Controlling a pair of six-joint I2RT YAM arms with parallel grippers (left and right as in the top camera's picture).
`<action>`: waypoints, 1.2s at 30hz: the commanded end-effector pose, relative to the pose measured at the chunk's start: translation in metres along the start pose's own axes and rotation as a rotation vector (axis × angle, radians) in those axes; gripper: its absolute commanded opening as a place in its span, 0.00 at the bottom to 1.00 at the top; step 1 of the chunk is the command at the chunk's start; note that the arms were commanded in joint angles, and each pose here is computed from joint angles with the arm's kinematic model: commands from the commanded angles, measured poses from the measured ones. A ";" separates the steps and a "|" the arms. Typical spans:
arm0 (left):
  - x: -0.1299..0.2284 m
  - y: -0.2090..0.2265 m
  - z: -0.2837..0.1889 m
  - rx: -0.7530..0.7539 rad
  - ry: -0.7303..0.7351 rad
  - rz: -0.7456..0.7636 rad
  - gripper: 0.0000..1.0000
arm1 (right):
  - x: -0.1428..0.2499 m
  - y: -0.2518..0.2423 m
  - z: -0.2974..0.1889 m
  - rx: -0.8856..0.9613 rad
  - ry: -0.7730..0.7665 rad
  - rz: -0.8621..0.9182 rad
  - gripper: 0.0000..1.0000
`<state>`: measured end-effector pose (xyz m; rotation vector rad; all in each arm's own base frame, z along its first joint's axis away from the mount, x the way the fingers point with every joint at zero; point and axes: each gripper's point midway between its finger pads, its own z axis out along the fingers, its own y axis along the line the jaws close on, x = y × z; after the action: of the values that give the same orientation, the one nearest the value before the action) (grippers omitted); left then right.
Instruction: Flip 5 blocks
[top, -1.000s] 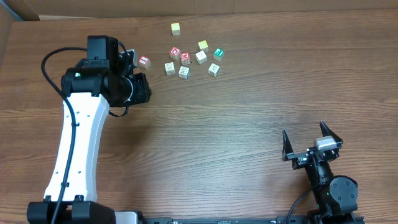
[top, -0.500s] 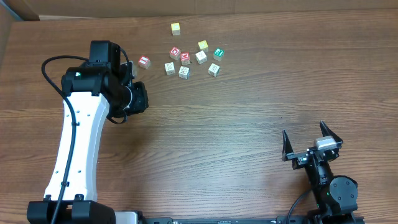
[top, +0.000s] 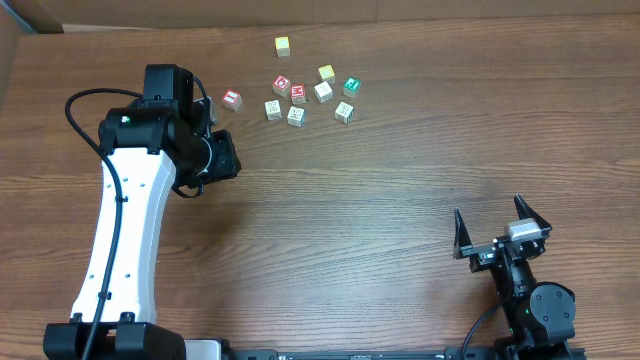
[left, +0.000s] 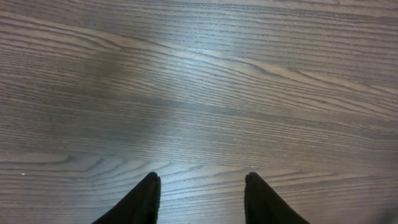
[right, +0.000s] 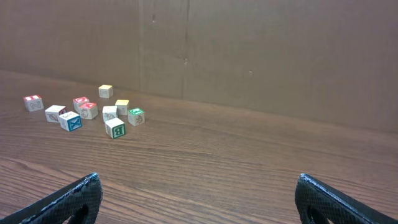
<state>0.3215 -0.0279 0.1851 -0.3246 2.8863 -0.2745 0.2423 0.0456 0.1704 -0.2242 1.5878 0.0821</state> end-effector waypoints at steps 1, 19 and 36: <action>-0.008 0.000 -0.005 -0.004 -0.029 -0.011 0.41 | 0.003 0.000 0.000 0.000 0.000 -0.003 1.00; -0.009 -0.001 -0.006 -0.002 -0.034 -0.010 0.43 | 0.003 0.000 0.000 0.000 0.000 -0.003 1.00; -0.008 0.000 -0.005 -0.004 -0.027 -0.011 0.48 | 0.003 0.000 0.000 0.000 0.000 -0.003 1.00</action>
<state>0.3221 -0.0279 0.1852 -0.3236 2.8841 -0.2741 0.2423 0.0456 0.1705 -0.2239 1.5875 0.0824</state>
